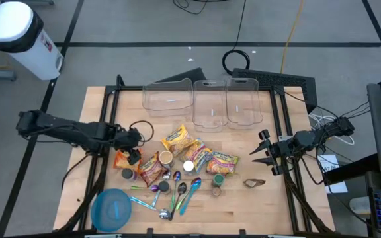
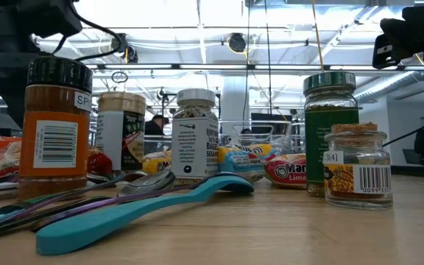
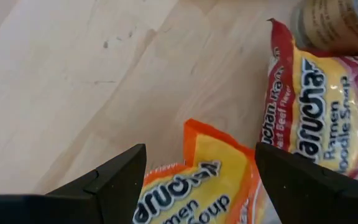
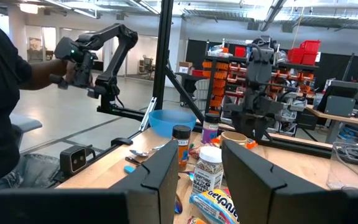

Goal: Pick & Place Food Item
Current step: Put the orange noodle pack into the right transparent bin

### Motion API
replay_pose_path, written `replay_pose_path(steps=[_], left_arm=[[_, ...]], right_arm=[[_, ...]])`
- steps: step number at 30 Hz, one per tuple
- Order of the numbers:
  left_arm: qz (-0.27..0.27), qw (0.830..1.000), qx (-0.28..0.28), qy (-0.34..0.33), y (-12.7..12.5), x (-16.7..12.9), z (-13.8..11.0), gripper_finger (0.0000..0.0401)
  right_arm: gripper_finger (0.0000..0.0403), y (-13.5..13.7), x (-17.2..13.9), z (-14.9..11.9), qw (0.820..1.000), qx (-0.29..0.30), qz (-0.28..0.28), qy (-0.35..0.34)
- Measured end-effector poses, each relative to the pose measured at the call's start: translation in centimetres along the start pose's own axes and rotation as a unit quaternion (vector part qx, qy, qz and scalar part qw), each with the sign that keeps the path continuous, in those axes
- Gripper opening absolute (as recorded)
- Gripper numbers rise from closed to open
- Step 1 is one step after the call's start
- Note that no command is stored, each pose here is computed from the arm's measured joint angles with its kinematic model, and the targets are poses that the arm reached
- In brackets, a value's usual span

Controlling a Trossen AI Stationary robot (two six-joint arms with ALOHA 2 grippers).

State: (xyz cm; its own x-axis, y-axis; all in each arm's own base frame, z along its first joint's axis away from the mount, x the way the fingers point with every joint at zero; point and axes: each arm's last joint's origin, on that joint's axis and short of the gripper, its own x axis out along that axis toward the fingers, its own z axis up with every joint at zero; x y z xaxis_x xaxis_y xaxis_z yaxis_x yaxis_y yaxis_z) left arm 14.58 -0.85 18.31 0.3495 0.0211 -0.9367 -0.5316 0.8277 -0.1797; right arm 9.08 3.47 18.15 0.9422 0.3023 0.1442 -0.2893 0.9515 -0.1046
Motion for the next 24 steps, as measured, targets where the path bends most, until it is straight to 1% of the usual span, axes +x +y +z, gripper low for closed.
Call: replay_pose_path(steps=[12,15,18,24], left_arm=[[0.042,0.998,0.002,0.055,-0.2,2.0,0.1,0.0310],[0.048,0.997,0.005,0.064,-0.2,2.3,0.1,0.0301],[0.042,0.996,0.006,0.076,-0.3,2.5,0.1,0.0269],[0.038,0.995,-0.008,0.090,-0.4,2.7,0.0,0.0167]], right_arm=[[0.0116,0.0,0.0,0.0,1.000,0.000,0.000,0.000],[0.0116,0.0,0.0,0.0,1.000,0.000,0.000,0.000],[0.0116,0.0,0.0,0.0,1.000,0.000,0.000,0.000],[0.0116,0.0,0.0,0.0,1.000,0.000,0.000,0.000]])
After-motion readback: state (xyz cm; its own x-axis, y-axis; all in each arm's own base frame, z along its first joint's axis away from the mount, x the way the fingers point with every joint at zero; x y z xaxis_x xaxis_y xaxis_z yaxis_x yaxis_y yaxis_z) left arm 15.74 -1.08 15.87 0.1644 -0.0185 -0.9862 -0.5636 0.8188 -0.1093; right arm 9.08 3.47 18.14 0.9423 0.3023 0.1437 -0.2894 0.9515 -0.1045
